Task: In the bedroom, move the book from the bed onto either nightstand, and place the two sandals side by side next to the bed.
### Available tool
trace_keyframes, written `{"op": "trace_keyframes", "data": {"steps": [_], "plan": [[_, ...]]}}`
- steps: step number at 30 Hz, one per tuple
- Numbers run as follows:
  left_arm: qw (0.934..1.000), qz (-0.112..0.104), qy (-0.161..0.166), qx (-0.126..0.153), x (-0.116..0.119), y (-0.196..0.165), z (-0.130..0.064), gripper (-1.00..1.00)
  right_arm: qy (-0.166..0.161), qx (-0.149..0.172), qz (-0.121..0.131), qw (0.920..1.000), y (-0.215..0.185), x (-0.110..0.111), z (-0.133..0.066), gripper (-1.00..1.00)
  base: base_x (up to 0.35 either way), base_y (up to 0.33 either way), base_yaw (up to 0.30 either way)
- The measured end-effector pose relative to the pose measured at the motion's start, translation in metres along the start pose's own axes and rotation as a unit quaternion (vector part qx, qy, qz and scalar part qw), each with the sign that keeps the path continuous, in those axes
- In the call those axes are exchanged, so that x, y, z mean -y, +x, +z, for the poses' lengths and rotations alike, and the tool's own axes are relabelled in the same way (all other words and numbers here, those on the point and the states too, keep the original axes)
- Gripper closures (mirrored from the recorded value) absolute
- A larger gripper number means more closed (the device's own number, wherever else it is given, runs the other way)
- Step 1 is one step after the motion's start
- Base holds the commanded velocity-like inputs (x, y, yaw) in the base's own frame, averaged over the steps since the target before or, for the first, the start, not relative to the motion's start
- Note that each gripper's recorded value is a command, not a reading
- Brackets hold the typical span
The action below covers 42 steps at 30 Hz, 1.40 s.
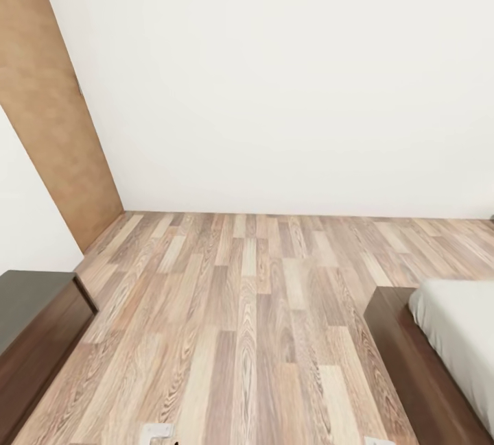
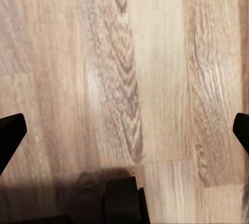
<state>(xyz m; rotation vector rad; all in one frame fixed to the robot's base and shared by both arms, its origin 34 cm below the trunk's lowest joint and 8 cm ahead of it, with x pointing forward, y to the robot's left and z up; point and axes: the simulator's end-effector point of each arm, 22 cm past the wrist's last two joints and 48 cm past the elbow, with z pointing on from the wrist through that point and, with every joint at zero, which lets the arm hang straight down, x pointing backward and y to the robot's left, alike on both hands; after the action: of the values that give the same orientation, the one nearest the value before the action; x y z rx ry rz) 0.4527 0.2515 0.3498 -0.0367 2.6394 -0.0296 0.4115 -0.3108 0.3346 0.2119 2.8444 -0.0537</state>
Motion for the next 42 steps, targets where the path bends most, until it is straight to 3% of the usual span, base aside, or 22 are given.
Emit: {"op": "trace_keyframes", "data": {"steps": [42], "plan": [[1.0,0.0,0.0,0.0,0.0,0.0,0.0,-1.0,0.0,0.0,0.0,1.0,0.0,0.0,0.0,-1.0,0.333,0.0,0.0]]}}
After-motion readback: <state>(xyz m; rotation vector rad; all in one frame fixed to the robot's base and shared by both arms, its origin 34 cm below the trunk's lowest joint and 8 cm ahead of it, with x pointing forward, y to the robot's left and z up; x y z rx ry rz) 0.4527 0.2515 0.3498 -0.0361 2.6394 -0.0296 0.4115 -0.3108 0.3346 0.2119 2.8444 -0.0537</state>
